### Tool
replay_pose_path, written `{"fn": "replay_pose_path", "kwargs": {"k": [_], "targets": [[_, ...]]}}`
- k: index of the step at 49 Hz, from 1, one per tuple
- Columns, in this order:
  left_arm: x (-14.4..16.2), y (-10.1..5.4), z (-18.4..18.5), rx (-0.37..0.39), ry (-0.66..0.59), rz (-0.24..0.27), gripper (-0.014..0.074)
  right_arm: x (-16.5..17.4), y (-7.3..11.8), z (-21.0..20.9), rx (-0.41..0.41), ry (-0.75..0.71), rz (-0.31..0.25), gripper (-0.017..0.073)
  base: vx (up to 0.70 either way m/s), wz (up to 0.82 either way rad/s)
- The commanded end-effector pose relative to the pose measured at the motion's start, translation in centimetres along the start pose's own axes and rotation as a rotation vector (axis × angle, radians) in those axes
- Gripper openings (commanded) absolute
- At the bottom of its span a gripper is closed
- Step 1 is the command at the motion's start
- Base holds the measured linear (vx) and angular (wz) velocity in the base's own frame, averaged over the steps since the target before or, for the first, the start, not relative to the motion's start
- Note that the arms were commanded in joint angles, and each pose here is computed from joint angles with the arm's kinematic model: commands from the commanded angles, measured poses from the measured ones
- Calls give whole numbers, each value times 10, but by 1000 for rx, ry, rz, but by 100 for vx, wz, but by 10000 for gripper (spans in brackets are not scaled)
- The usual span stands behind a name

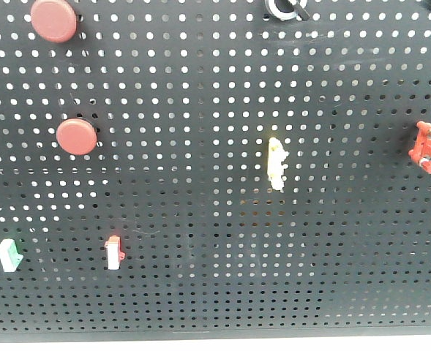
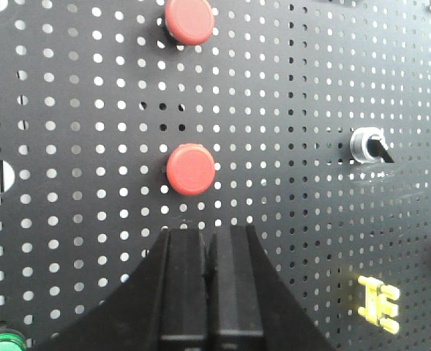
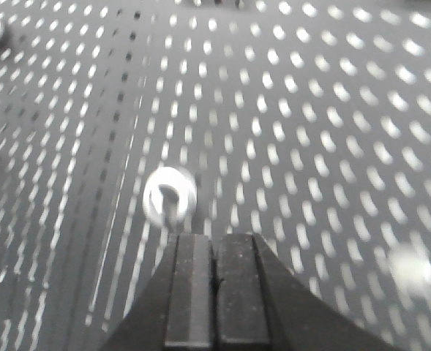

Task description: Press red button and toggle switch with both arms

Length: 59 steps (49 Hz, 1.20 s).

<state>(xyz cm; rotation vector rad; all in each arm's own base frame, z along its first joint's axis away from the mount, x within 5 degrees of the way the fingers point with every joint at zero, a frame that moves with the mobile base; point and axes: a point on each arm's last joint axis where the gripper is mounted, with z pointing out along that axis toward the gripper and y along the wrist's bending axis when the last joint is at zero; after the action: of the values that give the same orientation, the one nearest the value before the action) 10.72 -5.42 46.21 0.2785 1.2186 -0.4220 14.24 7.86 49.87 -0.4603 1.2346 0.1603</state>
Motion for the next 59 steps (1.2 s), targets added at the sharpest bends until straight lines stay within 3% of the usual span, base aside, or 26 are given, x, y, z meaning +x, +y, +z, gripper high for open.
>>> {"fn": "replay_pose_path", "kwargs": {"k": [1,29,30,44,56,59], "targets": [[-15,0,0,-3,-96,-12,2,-5,0,-5,-12,-47,-19,-3,0,0],[-11,1,-1,-8,-91,-9,2,0,0,-5,-1,-15,-20,-3,0,0],[6,9,-15,-82,-60,54,2,0,0,-5,-1,-15,-20,-3,0,0],[125,30,-98,-375,119,127,2,0,0,-5,-1,-15,-20,-3,0,0],[221,30,-153,-481,170,136,2,0,0,-5,-1,-15,-20,-3,0,0],[230,31,-153,-487,280,103,2,1,0,-4,-2,-12,-20,-3,0,0]]}}
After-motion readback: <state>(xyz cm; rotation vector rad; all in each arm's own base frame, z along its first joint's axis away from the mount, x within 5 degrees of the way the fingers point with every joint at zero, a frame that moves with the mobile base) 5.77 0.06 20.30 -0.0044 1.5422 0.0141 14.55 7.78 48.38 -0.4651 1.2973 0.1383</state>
